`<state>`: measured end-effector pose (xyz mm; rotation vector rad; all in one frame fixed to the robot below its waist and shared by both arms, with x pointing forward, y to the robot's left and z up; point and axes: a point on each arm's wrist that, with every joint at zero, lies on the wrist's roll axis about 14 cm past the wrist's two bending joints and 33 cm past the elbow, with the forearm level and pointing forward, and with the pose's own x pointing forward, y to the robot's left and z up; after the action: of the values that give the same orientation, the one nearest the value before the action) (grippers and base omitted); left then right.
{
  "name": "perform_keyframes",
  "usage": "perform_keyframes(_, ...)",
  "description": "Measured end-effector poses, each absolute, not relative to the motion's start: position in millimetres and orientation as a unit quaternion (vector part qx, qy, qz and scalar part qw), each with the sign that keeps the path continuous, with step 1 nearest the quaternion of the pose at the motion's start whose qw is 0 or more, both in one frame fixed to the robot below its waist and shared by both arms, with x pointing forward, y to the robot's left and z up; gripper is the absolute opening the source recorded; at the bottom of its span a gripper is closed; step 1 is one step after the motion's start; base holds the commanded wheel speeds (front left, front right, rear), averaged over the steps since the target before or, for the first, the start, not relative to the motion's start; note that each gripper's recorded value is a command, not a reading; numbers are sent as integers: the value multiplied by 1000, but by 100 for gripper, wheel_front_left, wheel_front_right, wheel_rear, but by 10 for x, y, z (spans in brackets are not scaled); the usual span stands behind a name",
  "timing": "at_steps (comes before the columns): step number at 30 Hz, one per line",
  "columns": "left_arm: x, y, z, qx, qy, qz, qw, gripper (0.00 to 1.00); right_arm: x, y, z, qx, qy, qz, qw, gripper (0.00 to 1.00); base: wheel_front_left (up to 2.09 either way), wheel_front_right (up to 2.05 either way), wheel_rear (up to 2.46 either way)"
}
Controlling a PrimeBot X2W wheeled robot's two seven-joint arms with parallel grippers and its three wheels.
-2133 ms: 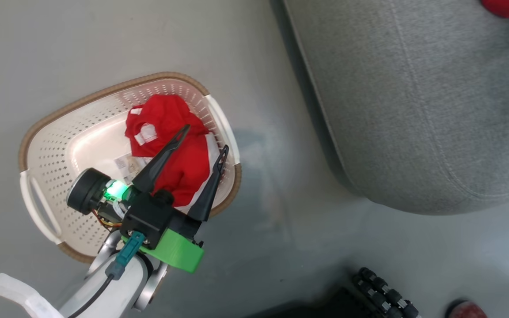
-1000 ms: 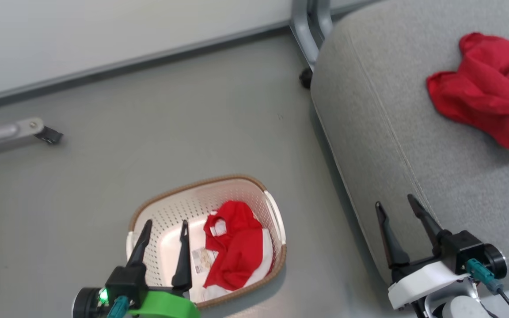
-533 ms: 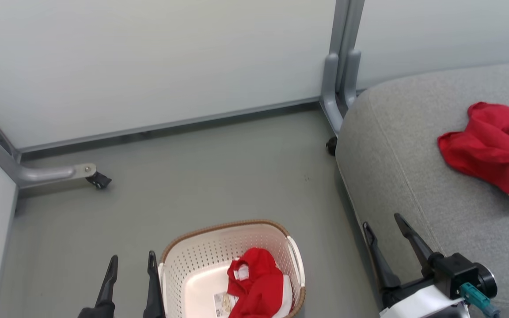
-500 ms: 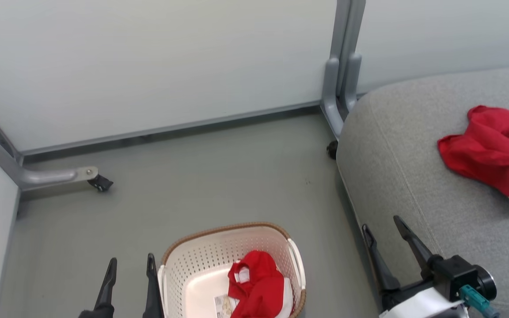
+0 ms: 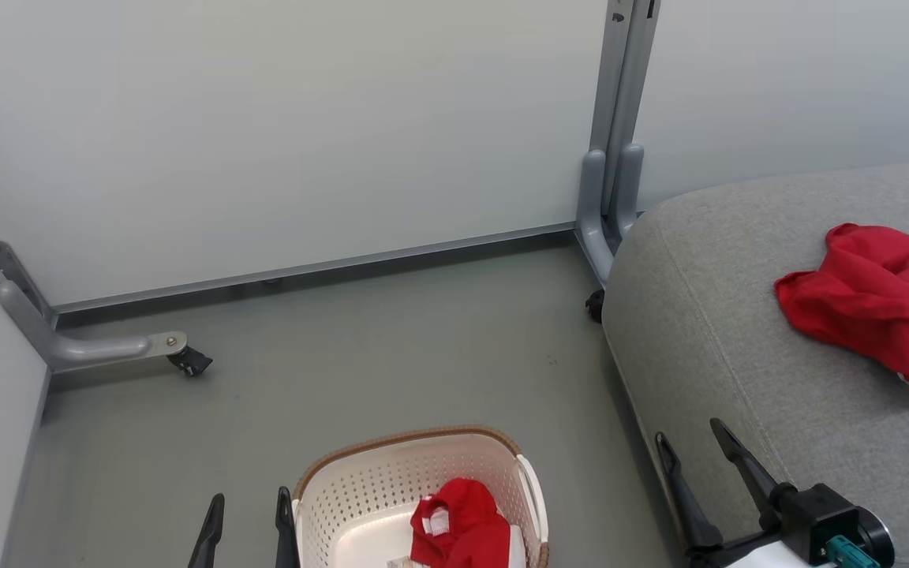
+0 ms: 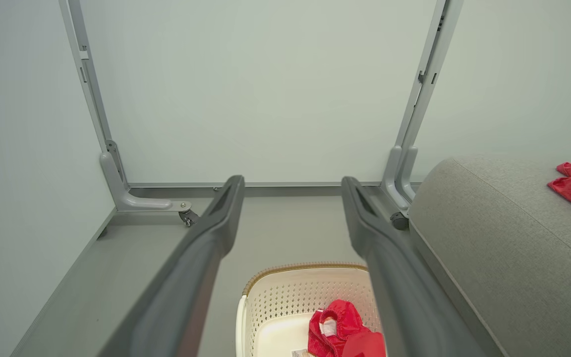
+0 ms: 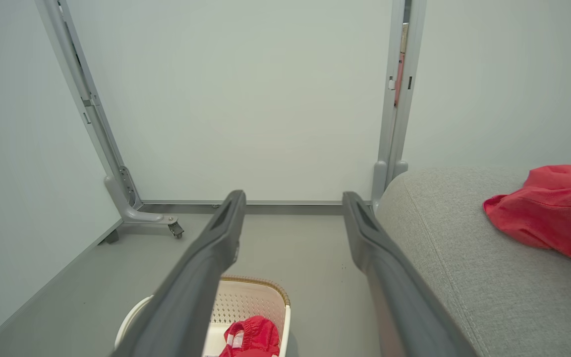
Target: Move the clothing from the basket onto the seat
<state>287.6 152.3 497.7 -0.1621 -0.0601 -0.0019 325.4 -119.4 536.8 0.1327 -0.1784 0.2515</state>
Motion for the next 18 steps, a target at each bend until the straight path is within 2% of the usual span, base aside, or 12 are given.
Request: perform_keyframes(18, 2855, 1517, 4951, -79, -26, 1, 997, 100, 3214, -1237, 5352, 69, -87, 118, 987, 100, 0, 0, 0)
